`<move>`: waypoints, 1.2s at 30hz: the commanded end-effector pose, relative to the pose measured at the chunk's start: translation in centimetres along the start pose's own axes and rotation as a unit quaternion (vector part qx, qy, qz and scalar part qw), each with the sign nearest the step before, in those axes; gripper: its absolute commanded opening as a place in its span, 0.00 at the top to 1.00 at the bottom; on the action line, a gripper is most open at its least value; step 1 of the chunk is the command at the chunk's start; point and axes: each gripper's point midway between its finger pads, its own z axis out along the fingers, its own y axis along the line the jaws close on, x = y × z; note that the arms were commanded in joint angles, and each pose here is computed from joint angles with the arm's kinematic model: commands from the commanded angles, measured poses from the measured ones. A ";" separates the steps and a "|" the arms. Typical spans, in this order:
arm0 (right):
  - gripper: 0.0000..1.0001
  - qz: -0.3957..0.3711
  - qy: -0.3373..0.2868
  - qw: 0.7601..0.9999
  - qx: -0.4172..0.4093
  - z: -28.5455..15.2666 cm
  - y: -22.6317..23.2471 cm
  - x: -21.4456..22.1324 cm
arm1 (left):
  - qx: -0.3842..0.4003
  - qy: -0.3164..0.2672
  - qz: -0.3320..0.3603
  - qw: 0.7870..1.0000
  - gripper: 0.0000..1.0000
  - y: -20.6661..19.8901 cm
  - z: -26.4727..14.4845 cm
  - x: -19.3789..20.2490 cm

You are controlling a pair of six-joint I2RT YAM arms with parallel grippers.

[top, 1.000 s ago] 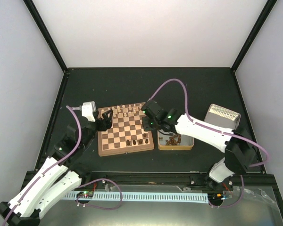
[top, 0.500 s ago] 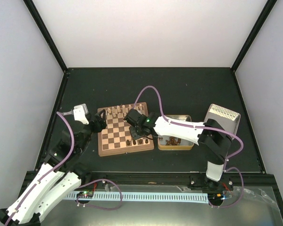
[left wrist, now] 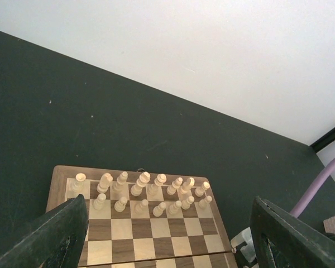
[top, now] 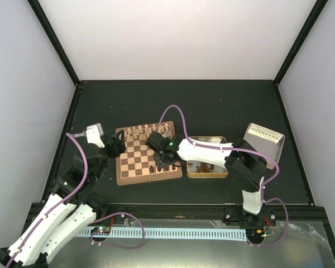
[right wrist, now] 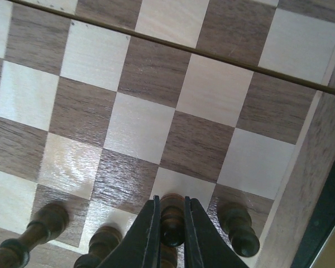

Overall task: Set up the chess pieces on the board
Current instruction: Place the chess piece on the chessboard.

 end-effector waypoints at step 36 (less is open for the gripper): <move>0.82 -0.006 -0.014 1.000 0.007 -1.7 0.3 -1.4 | 0.002 0.012 0.003 1.000 0.19 -0.2 0.2 0.3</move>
